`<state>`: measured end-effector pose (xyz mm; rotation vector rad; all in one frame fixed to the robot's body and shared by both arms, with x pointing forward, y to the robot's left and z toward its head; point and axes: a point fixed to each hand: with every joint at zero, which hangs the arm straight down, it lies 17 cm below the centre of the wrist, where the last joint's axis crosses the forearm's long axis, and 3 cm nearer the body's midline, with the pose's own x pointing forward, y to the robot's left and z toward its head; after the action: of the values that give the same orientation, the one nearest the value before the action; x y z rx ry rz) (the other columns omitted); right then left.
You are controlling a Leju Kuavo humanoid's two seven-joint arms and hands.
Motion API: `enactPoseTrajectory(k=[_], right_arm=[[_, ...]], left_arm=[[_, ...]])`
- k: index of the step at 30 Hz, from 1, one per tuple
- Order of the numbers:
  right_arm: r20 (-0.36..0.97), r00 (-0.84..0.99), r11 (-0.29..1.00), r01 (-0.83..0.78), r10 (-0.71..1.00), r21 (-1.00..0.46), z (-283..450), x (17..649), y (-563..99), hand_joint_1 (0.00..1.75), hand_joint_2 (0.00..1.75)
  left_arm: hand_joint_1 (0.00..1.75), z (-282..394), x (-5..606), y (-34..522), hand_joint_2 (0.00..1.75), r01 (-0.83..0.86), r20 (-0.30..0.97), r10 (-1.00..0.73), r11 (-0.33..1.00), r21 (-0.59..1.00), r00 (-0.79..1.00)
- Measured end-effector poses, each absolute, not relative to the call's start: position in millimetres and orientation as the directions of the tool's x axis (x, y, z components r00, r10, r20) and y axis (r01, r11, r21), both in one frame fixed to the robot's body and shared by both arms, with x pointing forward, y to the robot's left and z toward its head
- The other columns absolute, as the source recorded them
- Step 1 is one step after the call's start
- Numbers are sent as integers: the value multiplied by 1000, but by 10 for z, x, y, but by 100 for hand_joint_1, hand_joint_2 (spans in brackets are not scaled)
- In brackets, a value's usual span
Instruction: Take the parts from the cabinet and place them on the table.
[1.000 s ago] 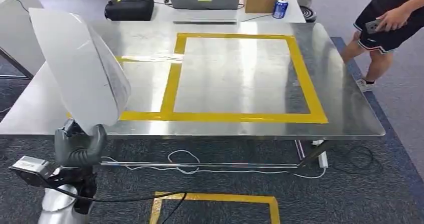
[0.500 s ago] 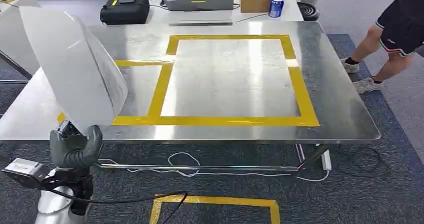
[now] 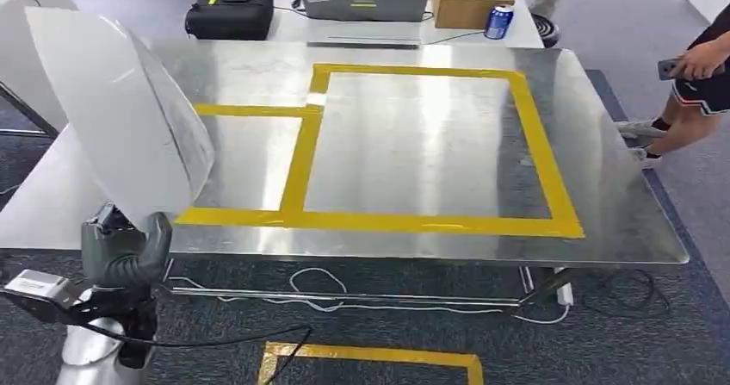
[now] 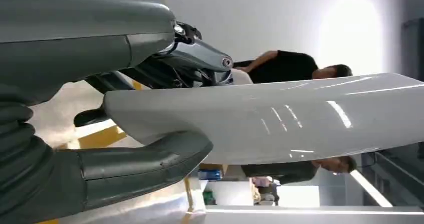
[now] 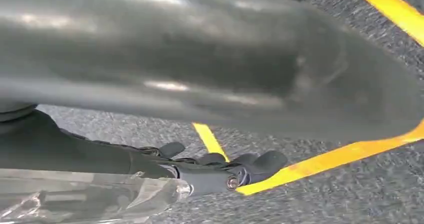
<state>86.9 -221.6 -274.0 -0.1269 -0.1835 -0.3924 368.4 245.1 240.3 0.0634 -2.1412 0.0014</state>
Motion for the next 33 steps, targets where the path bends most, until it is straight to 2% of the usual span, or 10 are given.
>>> enactPoseTrajectory(k=[33], right_arm=[[201,909,917,388,-365,-91,-2748,833,-2247,0,0]], left_arm=[[175,2425,3680,2457,175,-39,839,-37,999,19,-543]])
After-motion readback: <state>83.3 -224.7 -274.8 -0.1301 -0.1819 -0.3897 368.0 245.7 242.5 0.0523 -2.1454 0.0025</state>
